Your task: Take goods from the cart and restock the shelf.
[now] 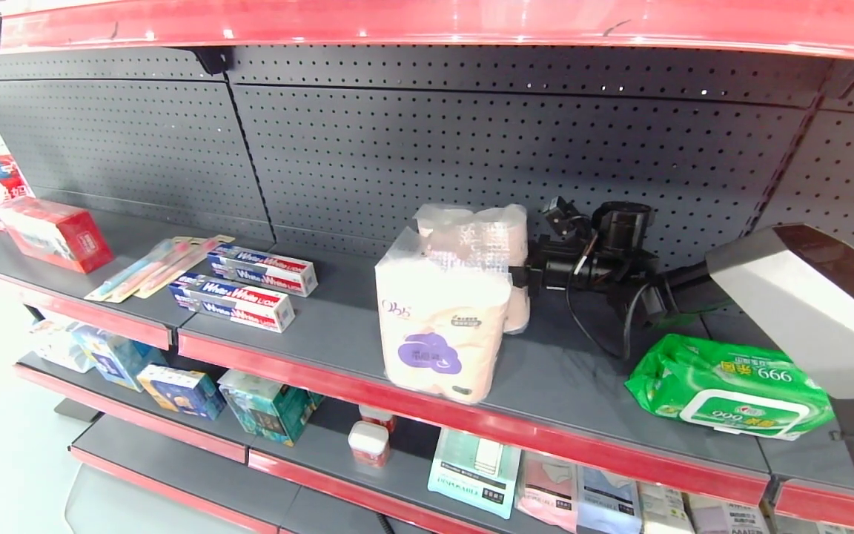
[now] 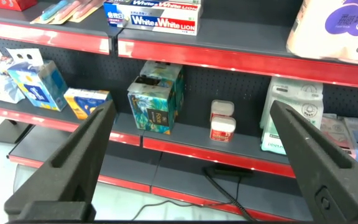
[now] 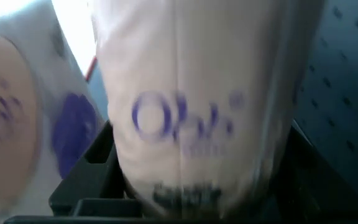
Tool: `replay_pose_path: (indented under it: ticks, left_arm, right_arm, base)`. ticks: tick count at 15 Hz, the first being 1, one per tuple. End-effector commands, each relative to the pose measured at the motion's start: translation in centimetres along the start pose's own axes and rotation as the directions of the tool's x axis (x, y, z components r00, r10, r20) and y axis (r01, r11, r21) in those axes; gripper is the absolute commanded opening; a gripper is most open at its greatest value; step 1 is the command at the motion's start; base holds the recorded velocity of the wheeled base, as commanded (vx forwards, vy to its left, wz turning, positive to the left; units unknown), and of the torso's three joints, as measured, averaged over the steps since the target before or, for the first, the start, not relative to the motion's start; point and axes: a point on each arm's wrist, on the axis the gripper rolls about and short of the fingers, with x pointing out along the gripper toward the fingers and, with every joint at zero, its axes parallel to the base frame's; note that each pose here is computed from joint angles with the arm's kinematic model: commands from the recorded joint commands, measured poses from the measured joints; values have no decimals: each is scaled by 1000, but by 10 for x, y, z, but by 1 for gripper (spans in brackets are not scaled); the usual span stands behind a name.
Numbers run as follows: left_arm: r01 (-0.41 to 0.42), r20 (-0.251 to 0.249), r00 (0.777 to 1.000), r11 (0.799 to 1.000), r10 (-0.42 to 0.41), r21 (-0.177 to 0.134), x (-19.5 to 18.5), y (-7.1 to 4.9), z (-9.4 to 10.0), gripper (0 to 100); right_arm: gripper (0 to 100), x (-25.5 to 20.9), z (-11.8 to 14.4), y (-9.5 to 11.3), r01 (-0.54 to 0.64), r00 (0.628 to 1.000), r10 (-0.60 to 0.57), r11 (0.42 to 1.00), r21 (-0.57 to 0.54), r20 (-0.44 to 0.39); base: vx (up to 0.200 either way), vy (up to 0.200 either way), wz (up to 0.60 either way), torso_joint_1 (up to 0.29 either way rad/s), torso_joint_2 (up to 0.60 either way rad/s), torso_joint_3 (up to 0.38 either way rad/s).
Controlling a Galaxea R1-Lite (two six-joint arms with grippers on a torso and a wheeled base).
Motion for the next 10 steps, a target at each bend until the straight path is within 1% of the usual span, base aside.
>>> replay_pose_path:
  ticks: [1,2,4,10]
  left_arm:
    - [0,-2,1000,1000,0,-1,0,0,0,100]
    - [0,-2,1000,1000,0,1,0,0,0,100]
    - [0,-2,1000,1000,0,1,0,0,0,100]
    - [0,-2,1000,1000,0,-1,0,0,0,100]
  right_arm:
    - [0,-13,-6,-4,19,1000,-19,1000,-5,-17]
    - [0,-22,-12,-3,8,999,-9,1000,-18,-31]
    - [0,-31,-16,-3,-10,999,9,1000,-21,-36]
    - [0,-30,-14,-2,-52,998,51,997,-54,-22]
  base:
    - [0,0,0,0,0,0]
    - [0,0,0,0,0,0]
    - [0,0,0,0,0,0]
    - [0,0,0,0,0,0]
